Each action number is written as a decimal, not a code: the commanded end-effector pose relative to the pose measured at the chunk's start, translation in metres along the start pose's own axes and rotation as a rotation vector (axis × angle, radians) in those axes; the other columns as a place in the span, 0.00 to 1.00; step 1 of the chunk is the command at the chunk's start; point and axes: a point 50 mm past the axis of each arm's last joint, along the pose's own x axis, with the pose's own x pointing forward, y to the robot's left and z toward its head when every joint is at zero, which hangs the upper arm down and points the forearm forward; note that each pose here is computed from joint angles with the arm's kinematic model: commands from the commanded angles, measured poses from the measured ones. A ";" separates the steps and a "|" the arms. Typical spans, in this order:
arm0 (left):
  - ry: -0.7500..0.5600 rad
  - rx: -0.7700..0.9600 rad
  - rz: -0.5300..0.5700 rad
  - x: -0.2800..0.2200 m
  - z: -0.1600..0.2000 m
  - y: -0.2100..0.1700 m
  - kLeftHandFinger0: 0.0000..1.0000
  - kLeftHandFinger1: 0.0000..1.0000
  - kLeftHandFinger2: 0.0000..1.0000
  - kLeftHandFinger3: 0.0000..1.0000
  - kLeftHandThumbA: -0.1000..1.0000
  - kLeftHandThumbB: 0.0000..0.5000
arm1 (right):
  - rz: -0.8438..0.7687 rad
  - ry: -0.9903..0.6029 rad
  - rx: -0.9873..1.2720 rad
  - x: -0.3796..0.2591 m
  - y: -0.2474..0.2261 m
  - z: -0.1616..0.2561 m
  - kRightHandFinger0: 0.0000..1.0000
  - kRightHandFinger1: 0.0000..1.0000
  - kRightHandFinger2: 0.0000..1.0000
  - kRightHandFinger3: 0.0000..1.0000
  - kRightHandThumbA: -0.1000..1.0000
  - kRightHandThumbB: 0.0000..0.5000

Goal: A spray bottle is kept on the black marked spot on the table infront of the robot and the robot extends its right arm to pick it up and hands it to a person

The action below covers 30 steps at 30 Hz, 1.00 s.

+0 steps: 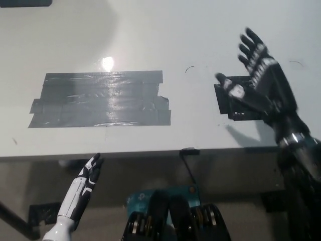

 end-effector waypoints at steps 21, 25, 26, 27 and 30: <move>0.004 -0.013 0.033 -0.034 -0.007 -0.005 1.00 1.00 1.00 1.00 1.00 0.59 | 0.003 0.344 -0.003 -0.162 -0.001 -0.125 1.00 1.00 1.00 1.00 0.87 0.74; 0.008 -0.022 0.046 -0.039 -0.009 -0.004 1.00 1.00 1.00 1.00 1.00 0.59 | 0.016 0.364 -0.018 -0.163 0.001 -0.130 1.00 1.00 1.00 1.00 0.86 0.70; 0.014 -0.023 0.050 -0.042 -0.011 -0.003 1.00 1.00 1.00 1.00 1.00 0.60 | 0.022 0.369 -0.024 -0.162 0.001 -0.131 1.00 1.00 1.00 1.00 0.87 0.69; 0.017 -0.023 0.052 -0.042 -0.012 -0.003 1.00 1.00 1.00 1.00 1.00 0.62 | 0.023 0.371 -0.029 -0.162 0.000 -0.131 1.00 1.00 1.00 1.00 0.87 0.69; 0.021 -0.018 0.057 -0.040 -0.012 -0.002 1.00 1.00 1.00 1.00 1.00 0.62 | 0.030 0.367 -0.026 -0.159 0.003 -0.132 1.00 1.00 1.00 1.00 0.87 0.71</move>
